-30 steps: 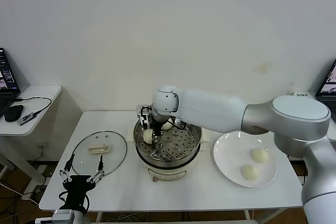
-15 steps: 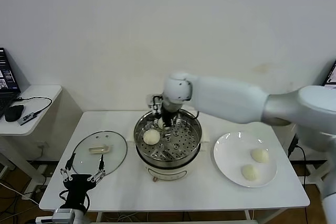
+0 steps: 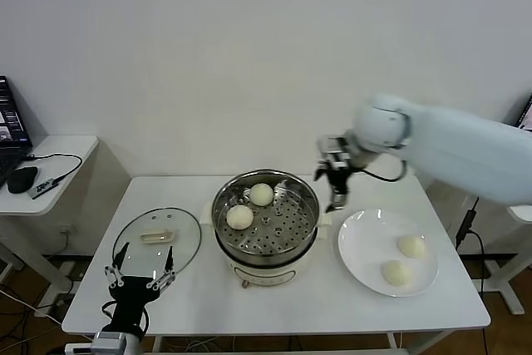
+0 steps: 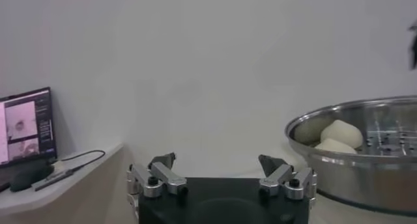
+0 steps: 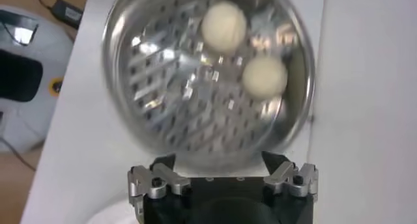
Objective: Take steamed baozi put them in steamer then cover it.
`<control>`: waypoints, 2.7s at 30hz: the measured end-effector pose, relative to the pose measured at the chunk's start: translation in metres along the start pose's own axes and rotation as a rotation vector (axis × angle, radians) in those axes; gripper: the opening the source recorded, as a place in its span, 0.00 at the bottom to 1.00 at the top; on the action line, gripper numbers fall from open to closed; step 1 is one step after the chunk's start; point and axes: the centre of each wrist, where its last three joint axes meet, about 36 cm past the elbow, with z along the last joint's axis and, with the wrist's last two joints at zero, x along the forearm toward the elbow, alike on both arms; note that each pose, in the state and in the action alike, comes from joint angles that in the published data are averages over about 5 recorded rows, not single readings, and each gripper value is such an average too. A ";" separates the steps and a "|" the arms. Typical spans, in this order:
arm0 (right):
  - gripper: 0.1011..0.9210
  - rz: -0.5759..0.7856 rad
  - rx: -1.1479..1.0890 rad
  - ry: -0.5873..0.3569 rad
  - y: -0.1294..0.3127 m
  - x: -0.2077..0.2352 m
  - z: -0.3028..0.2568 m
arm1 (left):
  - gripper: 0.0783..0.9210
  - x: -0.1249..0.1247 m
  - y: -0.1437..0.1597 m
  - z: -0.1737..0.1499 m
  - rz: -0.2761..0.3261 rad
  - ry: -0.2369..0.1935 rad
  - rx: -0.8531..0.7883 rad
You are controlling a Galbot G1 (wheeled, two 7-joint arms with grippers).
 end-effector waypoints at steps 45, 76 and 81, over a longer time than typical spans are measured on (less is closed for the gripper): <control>0.88 -0.089 -0.121 0.167 0.150 -0.145 0.187 | 0.88 0.013 -0.002 0.015 -0.011 0.057 -0.040; 0.65 -0.094 -0.165 0.155 0.126 -0.136 0.182 | 0.88 0.010 -0.002 0.012 -0.006 0.045 -0.036; 0.65 -0.069 -0.167 0.147 0.111 -0.108 0.180 | 0.88 0.008 -0.004 0.011 0.001 0.037 -0.034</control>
